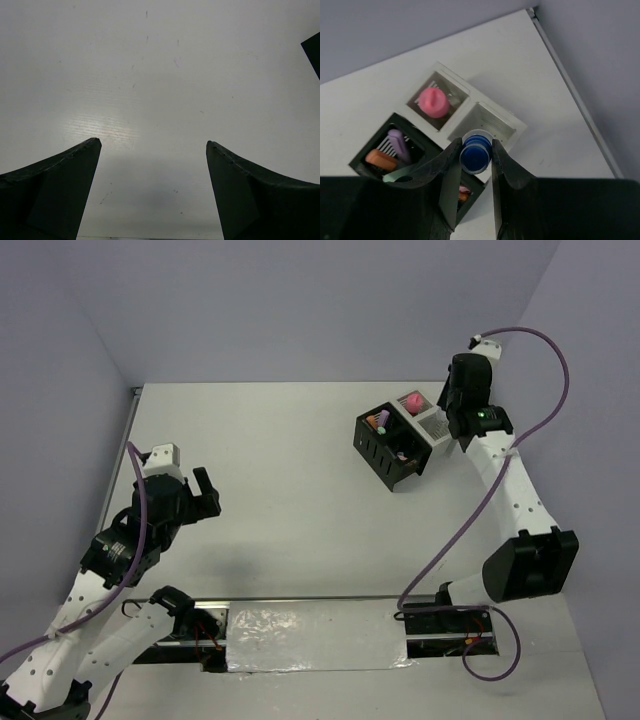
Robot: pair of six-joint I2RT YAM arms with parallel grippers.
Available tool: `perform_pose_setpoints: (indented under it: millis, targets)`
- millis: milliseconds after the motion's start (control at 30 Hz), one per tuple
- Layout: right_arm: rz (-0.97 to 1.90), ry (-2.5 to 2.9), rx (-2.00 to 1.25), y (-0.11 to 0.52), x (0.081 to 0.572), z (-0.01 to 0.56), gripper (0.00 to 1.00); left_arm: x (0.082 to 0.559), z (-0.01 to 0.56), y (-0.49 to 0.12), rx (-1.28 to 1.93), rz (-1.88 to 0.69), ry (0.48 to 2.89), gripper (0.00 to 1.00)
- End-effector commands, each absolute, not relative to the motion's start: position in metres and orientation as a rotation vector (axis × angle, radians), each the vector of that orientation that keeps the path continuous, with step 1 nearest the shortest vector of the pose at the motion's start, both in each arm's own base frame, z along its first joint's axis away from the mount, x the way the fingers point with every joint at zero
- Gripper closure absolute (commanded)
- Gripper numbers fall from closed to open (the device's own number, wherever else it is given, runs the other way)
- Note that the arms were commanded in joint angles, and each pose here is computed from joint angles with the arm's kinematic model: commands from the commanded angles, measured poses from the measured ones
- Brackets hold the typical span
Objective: Sort the stationery into containers
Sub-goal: Place the stationery in the storage box.
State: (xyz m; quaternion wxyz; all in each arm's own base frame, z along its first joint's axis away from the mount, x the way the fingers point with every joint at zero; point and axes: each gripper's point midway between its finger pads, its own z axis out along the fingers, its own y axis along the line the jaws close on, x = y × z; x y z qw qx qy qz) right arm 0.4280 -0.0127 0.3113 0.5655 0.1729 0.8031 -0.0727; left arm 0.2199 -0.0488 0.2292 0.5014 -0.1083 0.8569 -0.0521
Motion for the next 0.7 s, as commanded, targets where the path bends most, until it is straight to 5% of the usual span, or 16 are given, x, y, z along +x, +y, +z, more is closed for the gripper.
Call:
perform_pose_setpoints:
  millis: [0, 467, 533, 600, 667]
  targets:
    - [-0.162, 1.958, 0.431, -0.029, 0.437, 0.292, 1.0, 0.223, 0.237, -0.049, -0.258, -0.139, 2.035, 0.01]
    - [-0.111, 2.07, 0.428, -0.029, 0.459, 0.227, 1.0, 0.225, 0.236, -0.051, -0.244, -0.143, 2.043, 0.01]
    - [-0.118, 2.08, 0.436, -0.03, 0.459, 0.224, 0.9, 0.225, 0.235, -0.052, -0.242, -0.143, 2.046, 0.01]
    - [-0.109, 2.094, 0.433, -0.028, 0.461, 0.222, 0.55, 0.225, 0.235, -0.053, -0.241, -0.147, 2.046, 0.01]
    - [-0.095, 2.105, 0.435, -0.026, 0.46, 0.223, 0.35, 0.225, 0.234, -0.053, -0.235, -0.145, 2.052, 0.01]
